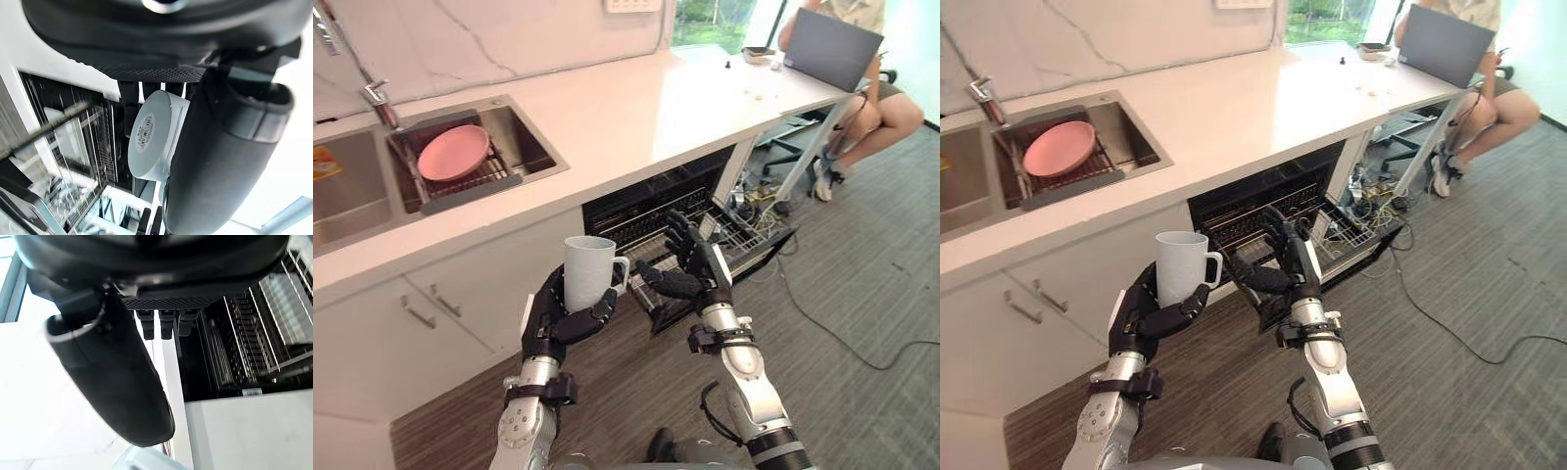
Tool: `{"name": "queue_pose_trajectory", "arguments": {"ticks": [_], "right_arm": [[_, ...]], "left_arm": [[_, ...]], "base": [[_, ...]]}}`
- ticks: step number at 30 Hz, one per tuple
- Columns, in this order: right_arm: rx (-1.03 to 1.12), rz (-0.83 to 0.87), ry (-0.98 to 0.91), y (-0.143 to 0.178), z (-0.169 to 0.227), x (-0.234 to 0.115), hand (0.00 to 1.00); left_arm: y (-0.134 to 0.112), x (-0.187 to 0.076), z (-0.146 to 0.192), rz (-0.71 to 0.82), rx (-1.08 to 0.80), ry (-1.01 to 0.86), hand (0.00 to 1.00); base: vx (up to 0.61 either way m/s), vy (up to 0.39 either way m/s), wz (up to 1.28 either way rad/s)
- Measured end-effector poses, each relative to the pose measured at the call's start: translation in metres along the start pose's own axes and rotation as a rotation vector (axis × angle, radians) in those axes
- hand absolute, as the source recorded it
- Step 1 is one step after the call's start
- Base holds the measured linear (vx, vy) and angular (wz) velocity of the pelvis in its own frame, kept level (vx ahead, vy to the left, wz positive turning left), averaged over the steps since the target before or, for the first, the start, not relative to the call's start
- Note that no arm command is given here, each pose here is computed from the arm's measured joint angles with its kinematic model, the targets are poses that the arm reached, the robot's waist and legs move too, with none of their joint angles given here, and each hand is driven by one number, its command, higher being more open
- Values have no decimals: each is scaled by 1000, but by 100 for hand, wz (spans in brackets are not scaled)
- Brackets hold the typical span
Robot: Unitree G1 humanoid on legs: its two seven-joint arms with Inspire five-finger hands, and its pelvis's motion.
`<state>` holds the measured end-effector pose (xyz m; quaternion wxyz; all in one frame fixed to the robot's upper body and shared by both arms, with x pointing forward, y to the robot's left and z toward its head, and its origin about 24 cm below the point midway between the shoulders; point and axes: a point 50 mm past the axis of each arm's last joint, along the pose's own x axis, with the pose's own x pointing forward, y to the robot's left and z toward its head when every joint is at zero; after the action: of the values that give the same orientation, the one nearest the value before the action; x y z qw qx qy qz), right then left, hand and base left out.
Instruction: Walk over to the sink, pick up the cup, carry it to the dishwasher, place the cup inside the dishwasher, then close the dishwasher door
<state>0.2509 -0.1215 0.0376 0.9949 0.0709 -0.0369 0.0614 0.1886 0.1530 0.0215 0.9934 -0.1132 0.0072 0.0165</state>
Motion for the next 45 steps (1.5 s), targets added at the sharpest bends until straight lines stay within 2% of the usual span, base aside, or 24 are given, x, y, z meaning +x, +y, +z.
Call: {"name": "queue_pose_trajectory", "arguments": {"ticks": [3, 10, 14, 21, 29, 37, 45], "right_arm": [[9, 7, 16, 2, -4, -5, 90], [62, 24, 19, -2, -4, -9, 90], [160, 80, 33, 7, -8, -15, 90], [263, 192, -14, 23, 4, -14, 90], [272, 260, -11, 34, 5, -16, 90], [226, 313, 16, 48, 2, -12, 90], [211, 301, 19, 50, 2, 0, 90]], "left_arm": [[7, 1, 2, 28, 12, -9, 30], [6, 8, 2, 39, 24, -23, 30], [21, 8, -1, 76, 68, 1, 30], [31, 11, 4, 119, 101, -21, 30], [20, 16, 7, 75, 116, -40, 30], [-19, 16, 12, -116, 139, -77, 30], [-30, 20, 20, -168, 137, -115, 30]], "base": [[146, -4, -18], [161, 143, -24], [119, 171, -14], [14, 17, -21], [0, 0, -13], [-9, 8, 4], [-24, -8, 6]]}}
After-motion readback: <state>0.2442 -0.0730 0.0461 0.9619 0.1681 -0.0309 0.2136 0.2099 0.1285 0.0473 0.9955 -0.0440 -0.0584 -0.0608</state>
